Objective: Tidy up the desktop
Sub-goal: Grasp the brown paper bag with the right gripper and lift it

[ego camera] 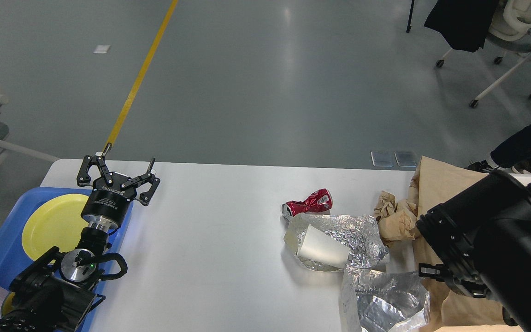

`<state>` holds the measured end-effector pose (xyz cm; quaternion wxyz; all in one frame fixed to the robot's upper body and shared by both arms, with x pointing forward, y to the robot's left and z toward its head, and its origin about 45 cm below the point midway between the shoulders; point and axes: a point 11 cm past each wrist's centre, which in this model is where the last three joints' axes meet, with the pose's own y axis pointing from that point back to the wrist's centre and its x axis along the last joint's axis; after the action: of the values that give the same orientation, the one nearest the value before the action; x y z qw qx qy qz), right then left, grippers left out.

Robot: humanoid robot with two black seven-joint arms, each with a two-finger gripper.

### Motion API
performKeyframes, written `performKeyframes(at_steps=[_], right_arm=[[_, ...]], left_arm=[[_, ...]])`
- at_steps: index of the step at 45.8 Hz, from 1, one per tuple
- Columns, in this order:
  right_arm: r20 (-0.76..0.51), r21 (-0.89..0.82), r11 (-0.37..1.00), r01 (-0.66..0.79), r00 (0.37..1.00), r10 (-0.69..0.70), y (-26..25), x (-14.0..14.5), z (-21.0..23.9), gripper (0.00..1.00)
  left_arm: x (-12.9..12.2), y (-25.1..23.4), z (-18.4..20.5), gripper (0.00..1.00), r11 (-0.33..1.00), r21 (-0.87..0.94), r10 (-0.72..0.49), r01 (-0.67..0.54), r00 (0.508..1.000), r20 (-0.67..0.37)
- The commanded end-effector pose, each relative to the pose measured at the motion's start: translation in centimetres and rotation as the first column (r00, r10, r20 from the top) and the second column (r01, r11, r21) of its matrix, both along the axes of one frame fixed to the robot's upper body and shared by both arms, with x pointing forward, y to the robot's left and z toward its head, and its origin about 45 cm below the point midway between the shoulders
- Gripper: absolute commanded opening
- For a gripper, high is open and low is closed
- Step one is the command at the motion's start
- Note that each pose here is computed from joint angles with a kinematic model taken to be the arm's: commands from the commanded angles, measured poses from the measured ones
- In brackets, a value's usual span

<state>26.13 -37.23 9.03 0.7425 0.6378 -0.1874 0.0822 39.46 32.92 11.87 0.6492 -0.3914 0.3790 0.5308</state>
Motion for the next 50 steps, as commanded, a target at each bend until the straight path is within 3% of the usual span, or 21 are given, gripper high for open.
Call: performKeyframes(at_steps=[1,14,27,37,41,50], right_arm=[[0.009,-0.011,1.0,0.011,1.0,-0.011,-0.7,0.1,0.4,0.0],[0.02,-0.054,0.998,0.044,0.999,-0.043,-1.9,0.4,3.3,0.0],[0.049,-0.118,0.989,0.084,0.996,-0.078,-5.0,1.8,12.0,0.0],[0.078,-0.058,0.997,-0.045,0.996,0.049,-4.4,4.9,22.9,0.0],[0.087,0.068,0.988,-0.136,0.988,0.13,-0.2,6.4,24.4,0.0],[0.078,0.029,0.976,-0.217,0.974,0.215,2.4,7.6,28.1,0.0]], left_arm=[[0.0,0.0,0.0,1.0,1.0,0.0,0.0,0.0,1.0,0.0],[0.0,0.0,0.0,1.0,1.0,-0.001,0.001,-0.001,1.0,0.001],[0.0,0.0,0.0,1.0,1.0,-0.001,0.001,-0.001,1.0,0.001],[0.0,0.0,0.0,1.0,1.0,-0.001,0.001,-0.001,1.0,0.001],[0.0,0.1,0.0,1.0,1.0,0.001,0.002,-0.002,1.0,0.001],[0.0,0.1,0.0,1.0,1.0,0.001,0.002,-0.002,1.0,0.001]])
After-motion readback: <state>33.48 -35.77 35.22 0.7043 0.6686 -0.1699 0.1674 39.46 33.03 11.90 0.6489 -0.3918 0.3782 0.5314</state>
